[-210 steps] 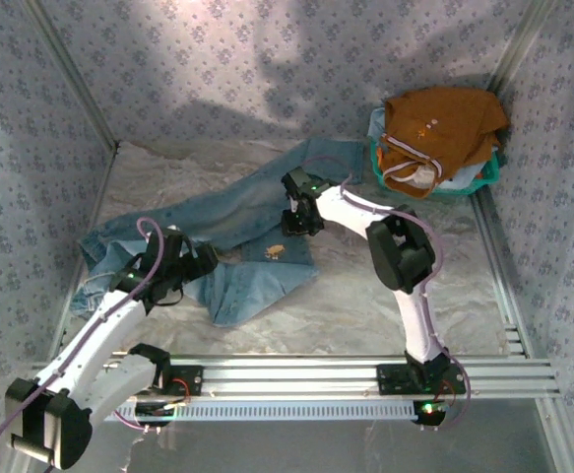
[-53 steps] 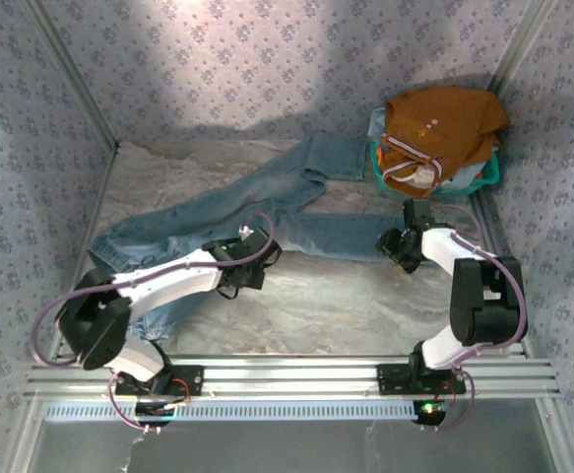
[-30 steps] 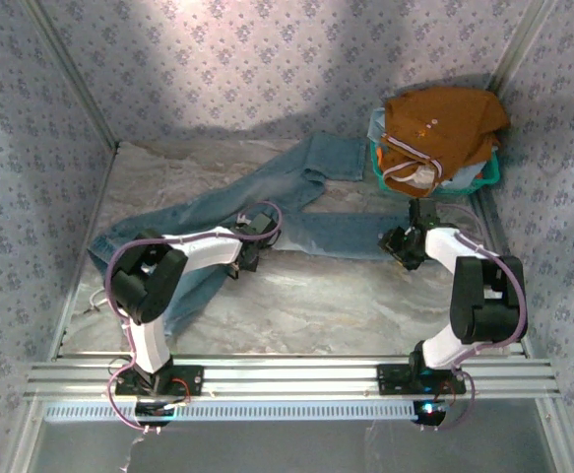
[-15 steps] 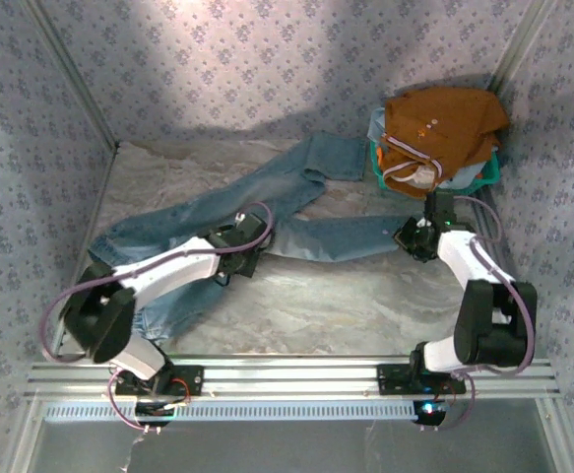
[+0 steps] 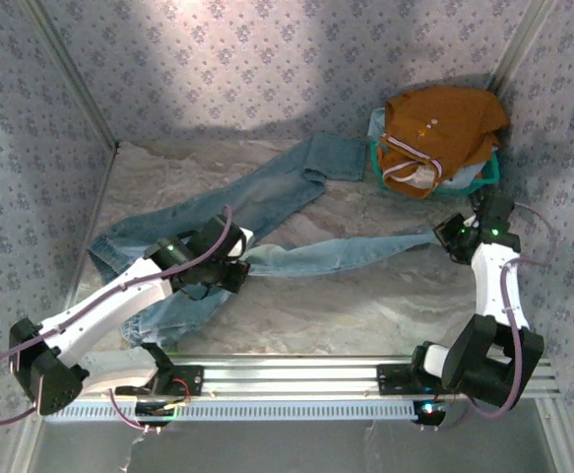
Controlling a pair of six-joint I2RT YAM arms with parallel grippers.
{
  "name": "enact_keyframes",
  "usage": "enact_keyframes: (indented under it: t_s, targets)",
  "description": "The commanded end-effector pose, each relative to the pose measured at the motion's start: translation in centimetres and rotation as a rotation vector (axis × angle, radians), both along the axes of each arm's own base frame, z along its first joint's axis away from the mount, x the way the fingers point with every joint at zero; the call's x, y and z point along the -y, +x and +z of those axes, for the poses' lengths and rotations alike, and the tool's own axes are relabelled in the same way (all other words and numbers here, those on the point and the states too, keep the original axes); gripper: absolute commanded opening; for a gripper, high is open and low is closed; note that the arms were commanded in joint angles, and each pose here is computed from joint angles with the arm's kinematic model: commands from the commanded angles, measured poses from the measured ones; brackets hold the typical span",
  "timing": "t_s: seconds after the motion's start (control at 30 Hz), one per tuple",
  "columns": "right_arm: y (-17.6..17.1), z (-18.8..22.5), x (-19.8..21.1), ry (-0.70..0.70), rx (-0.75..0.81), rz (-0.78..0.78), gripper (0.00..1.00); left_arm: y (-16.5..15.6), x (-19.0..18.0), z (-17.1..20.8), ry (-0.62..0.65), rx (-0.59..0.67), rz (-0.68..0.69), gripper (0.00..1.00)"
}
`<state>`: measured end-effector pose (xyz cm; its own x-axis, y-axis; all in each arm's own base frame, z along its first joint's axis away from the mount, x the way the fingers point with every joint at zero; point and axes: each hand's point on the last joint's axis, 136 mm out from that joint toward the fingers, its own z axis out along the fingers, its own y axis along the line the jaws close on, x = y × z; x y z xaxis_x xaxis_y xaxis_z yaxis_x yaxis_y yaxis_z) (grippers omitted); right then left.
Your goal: Fold and stack the trousers
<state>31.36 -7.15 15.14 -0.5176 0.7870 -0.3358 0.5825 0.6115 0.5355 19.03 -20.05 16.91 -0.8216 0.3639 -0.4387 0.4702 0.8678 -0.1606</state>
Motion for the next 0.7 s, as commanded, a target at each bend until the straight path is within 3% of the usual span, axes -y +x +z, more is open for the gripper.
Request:
enact_keyframes:
  t_s: [0.0, 0.17, 0.2, 0.27, 0.3, 0.37, 0.5, 0.6, 0.67]
  targets:
    - [-0.4, 0.6, -0.6, 0.04, 0.013, 0.027, 0.03, -3.3, 0.8, 0.2, -0.033, -0.086, -0.105, 0.0]
    - [-3.3, -1.4, -1.4, 0.023, -0.04, 0.036, 0.1, -8.9, 4.1, -1.2, -0.109, -0.204, -0.303, 0.0]
    - [-3.7, -1.6, -1.4, 0.019, -0.045, 0.04, 0.12, -10.0, 4.6, -1.3, -0.125, -0.229, -0.338, 0.05]
    - [-4.6, -2.3, -1.5, 0.019, -0.067, 0.04, 0.3, -11.7, 5.6, -1.3, -0.156, -0.259, -0.402, 0.35]
    - [-4.9, -2.3, -1.4, 0.011, -0.072, 0.032, 0.41, -12.5, 5.9, -1.2, -0.175, -0.274, -0.434, 0.42]
    - [-5.3, -1.8, -1.1, -0.017, -0.055, 0.01, 0.52, -12.9, 5.7, -0.7, -0.175, -0.258, -0.459, 0.61]
    - [-5.5, 0.4, -1.2, -0.082, 0.015, -0.024, 0.61, -9.4, 4.4, 0.9, -0.118, -0.065, -0.358, 0.77]
    - [-4.2, 1.2, -4.1, -0.116, 0.04, 0.06, 0.63, -3.9, 2.3, 1.6, -0.058, 0.097, -0.128, 0.83]
    - [-3.2, 0.7, -6.9, -0.154, 0.009, 0.147, 0.64, -0.3, 0.4, 1.2, -0.05, 0.106, 0.077, 0.83]
